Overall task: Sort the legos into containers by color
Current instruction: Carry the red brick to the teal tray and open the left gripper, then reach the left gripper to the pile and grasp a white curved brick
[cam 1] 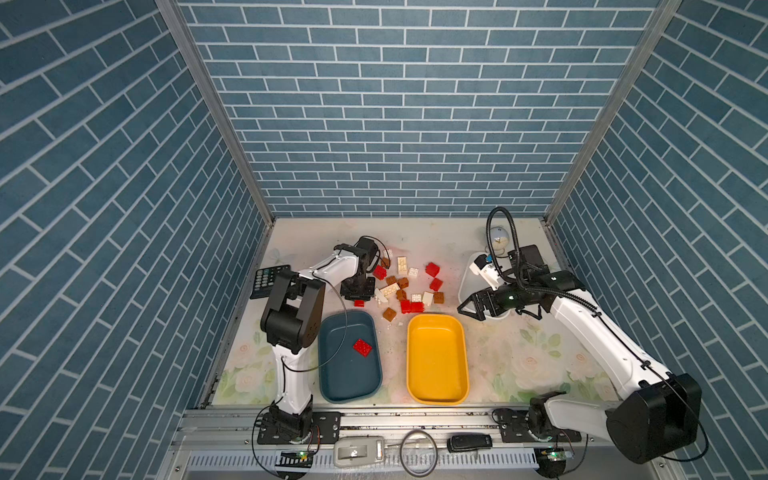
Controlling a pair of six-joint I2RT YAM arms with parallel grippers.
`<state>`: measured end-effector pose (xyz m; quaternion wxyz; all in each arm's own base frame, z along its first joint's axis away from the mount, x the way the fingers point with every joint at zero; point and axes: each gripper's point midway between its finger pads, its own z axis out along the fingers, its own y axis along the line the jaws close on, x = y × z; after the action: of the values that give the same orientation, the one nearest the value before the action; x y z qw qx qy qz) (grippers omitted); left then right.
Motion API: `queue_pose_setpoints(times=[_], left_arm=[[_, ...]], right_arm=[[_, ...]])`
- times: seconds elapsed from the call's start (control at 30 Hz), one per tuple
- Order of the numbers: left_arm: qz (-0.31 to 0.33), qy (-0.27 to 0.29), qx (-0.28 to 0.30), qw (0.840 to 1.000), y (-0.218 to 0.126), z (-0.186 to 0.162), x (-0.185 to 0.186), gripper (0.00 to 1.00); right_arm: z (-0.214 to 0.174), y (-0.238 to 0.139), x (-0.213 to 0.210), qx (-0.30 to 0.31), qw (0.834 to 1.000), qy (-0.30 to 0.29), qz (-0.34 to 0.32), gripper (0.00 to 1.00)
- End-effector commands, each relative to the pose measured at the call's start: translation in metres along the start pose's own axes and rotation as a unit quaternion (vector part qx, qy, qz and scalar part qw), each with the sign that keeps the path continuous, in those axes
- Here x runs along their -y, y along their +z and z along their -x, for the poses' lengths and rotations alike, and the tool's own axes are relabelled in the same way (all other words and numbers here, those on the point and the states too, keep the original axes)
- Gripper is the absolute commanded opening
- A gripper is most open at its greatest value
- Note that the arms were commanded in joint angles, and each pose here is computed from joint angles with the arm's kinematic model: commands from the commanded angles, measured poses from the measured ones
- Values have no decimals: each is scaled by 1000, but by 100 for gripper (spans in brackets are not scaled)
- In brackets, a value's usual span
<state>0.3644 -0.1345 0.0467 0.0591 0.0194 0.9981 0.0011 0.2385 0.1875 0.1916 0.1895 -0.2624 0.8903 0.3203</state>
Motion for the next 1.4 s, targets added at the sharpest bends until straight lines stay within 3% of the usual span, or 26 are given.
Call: queue_pose_setpoints(times=[0.0, 0.33, 0.5, 0.63, 0.8, 0.87, 0.9, 1.17, 1.37], left_arm=[[2, 13, 18, 1000, -51, -5, -9, 37], [12, -7, -10, 1000, -113, -96, -43, 37], [1, -43, -33, 999, -105, -139, -50, 37], [4, -65, -41, 997, -83, -152, -54, 38], [43, -65, -51, 996, -66, -152, -65, 50], [43, -64, -48, 996, -70, -148, -64, 62], [37, -64, -42, 996, -74, -145, -62, 63], [-48, -82, 21, 995, -111, -100, -16, 70], [-114, -132, 61, 983, -102, -54, 32, 71]], right_arm=[[-2, -2, -6, 3, 1000, -16, 16, 99], [4, -1, -10, 7, 999, -17, 29, 99], [6, -2, -13, 9, 999, -18, 35, 99], [5, -1, -13, 6, 999, -16, 39, 99], [3, -1, -12, 3, 999, -17, 36, 99], [2, -3, -12, 3, 999, -18, 31, 99], [2, -4, -11, 3, 999, -18, 29, 99], [6, -3, -9, 7, 1000, -22, 22, 99], [11, -1, -6, 14, 1000, -17, 20, 99]])
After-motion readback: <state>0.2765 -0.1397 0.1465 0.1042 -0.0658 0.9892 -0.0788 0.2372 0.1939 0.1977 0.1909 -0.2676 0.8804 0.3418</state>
